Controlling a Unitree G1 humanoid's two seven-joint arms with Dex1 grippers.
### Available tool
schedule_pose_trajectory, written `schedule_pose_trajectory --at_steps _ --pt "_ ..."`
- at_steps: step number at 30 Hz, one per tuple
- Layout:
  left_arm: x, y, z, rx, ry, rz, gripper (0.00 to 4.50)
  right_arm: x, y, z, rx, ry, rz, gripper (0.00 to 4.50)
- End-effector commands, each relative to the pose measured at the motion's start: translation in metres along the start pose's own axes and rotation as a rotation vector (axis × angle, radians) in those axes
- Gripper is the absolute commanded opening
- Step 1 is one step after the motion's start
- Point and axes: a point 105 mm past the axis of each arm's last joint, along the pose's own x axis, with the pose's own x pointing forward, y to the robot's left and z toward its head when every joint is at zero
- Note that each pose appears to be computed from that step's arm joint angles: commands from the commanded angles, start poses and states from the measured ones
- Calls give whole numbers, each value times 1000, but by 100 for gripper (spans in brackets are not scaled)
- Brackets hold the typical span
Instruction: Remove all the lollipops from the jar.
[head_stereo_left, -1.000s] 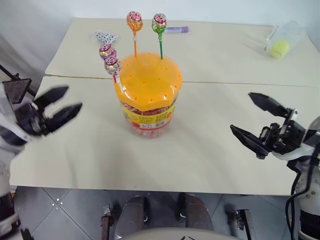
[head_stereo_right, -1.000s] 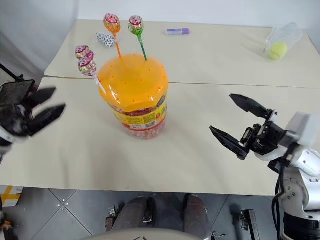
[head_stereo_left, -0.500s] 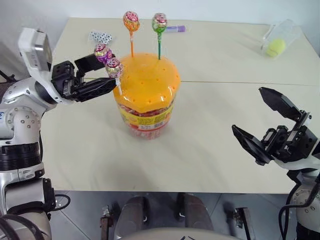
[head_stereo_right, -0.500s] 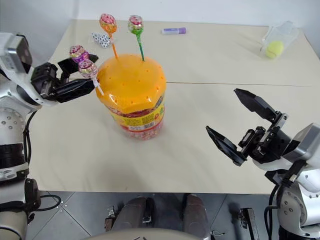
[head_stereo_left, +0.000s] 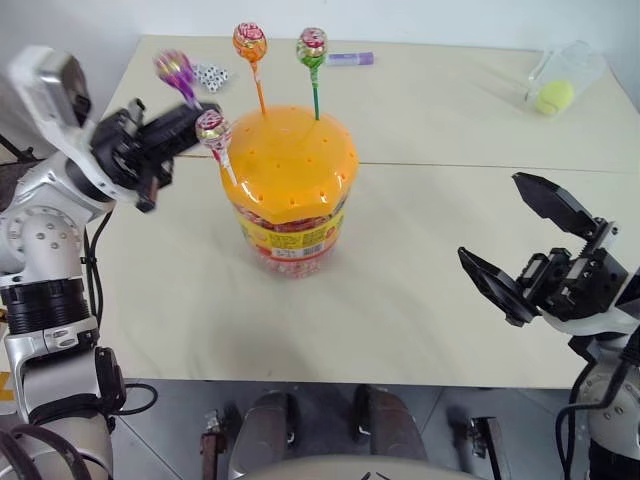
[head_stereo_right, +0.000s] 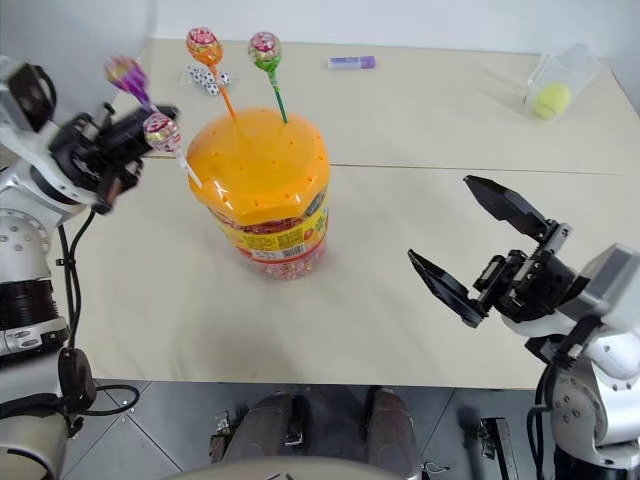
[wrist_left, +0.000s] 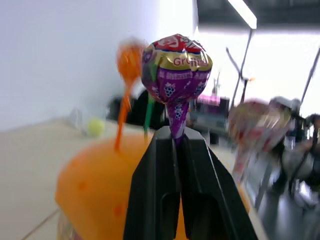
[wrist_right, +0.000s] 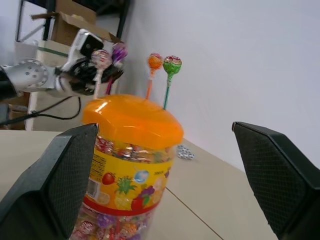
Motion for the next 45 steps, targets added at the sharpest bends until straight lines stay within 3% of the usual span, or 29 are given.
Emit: schedule_pose_trajectory --at_steps 1,2,4,8,11,15,17,20,25,28,30,33,40,45 --pt "-24 7 40 16 -189 146 5 11 7 -1 10 -31 134 450" --pt "-29 8 44 20 -206 175 5 12 9 -2 12 -33 160 450" --pt "-72 15 30 58 -69 396 5 16 21 -14 50 1 370 450" --pt "-149 9 -24 44 328 711 5 11 28 -29 115 82 606 450" --pt "-213 -20 -68 -36 565 931 5 2 26 -40 144 150 697 450" --pt "-235 -47 -94 -104 667 1026 5 -6 20 -49 153 192 704 450" --pt "-241 -58 -111 -154 726 1049 53 -9 17 -52 168 212 678 450" --pt "-238 -58 -111 -114 743 1030 126 -8 13 -51 164 209 647 450" --pt "-210 -41 -60 132 662 820 268 -3 2 -42 143 176 530 450" --pt "-177 -41 -26 216 607 608 268 -2 -5 -29 139 134 428 450" --pt "-155 -42 -17 200 567 487 268 1 -9 -20 140 106 362 450" --pt "-98 -46 -7 164 430 251 268 7 -14 -1 98 28 270 450" --pt "-17 -40 -19 161 312 -41 268 11 -5 19 44 -4 146 450" --pt "-8 -38 -36 119 366 -113 268 8 0 19 25 10 112 450"
